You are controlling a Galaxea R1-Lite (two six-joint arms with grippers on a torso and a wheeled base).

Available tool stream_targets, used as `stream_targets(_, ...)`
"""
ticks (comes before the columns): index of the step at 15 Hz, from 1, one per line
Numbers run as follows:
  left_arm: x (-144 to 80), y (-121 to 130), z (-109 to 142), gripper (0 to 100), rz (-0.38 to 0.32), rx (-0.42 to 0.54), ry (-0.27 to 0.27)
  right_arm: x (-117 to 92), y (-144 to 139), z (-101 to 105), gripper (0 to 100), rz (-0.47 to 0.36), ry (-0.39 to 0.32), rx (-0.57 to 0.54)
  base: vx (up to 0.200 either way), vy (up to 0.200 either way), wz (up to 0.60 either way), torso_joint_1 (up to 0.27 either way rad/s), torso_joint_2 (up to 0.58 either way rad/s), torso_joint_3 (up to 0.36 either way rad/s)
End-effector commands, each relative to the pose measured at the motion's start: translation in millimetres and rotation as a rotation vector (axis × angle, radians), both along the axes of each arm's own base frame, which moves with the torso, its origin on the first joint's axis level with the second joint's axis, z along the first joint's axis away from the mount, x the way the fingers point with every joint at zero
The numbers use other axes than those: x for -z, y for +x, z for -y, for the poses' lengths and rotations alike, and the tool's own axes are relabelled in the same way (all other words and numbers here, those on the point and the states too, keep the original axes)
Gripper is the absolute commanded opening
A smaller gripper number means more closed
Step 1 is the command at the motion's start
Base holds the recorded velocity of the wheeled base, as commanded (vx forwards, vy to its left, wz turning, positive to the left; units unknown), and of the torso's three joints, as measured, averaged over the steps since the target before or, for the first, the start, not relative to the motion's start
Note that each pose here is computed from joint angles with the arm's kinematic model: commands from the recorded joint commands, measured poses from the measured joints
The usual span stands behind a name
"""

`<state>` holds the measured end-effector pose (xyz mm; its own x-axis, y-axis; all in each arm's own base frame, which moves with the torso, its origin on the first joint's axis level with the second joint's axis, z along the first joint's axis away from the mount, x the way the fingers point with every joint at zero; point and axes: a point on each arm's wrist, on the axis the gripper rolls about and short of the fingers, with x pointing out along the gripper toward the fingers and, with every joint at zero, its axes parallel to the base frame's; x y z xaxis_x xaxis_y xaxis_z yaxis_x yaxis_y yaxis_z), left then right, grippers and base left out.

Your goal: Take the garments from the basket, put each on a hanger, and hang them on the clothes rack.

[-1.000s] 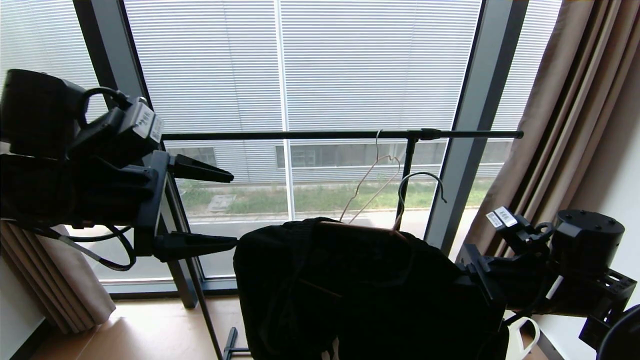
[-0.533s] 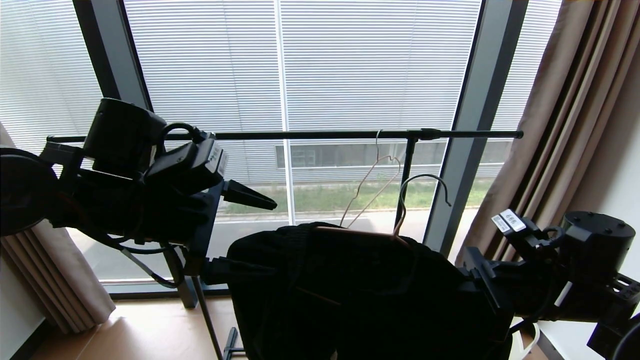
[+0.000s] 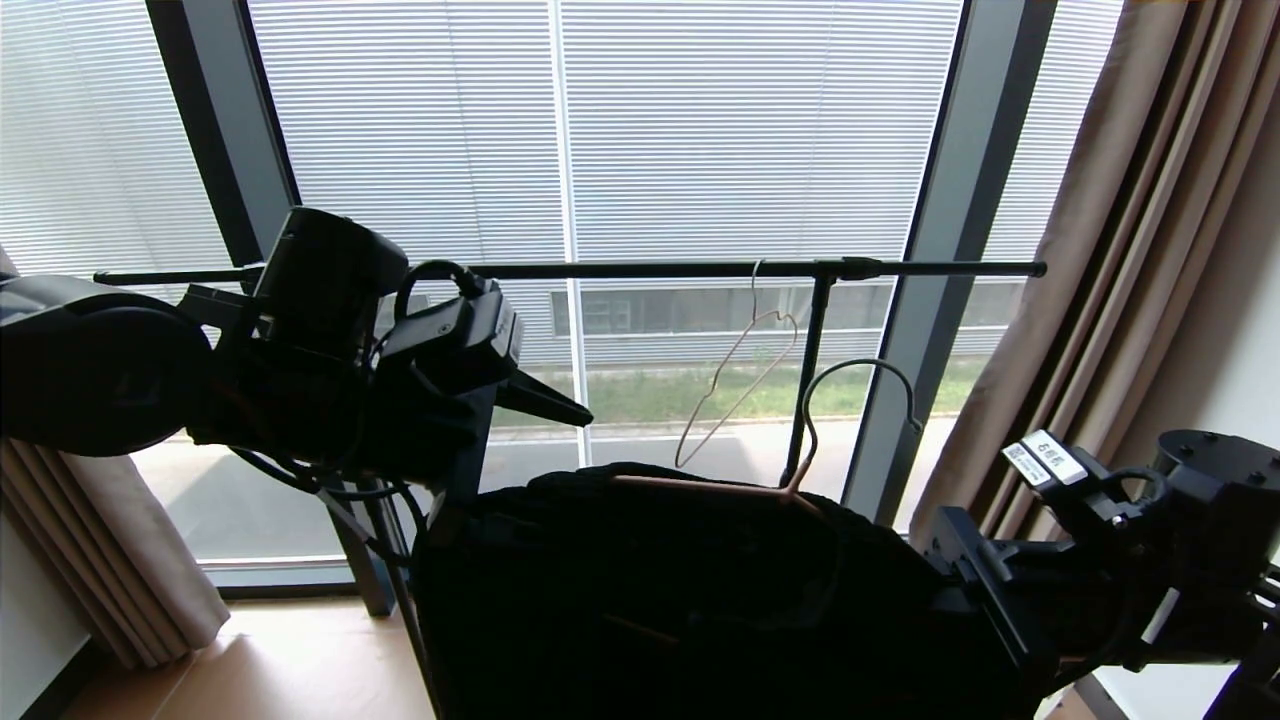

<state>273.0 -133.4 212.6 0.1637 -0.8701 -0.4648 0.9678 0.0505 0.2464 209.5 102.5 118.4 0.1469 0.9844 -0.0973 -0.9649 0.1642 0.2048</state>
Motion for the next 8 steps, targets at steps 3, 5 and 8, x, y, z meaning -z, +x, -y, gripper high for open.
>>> stream_targets(3,2,2,6,100,-0.008,0.005,0.008,-1,-4,-4,0,0.003,0.001,-0.021,0.000,0.000,0.00,0.000,0.00,0.000)
stream_targets(5,0,-2,14,100,-0.013,0.024,0.006,-1,-6,-6,0,0.003,0.001,-0.034,0.000,0.000,0.00,0.000,0.00,0.000)
stream_targets(8,2,-4,18,100,-0.015,0.020,0.026,-4,-8,-6,0,0.013,0.007,-0.035,0.000,0.000,0.00,0.000,0.00,0.000)
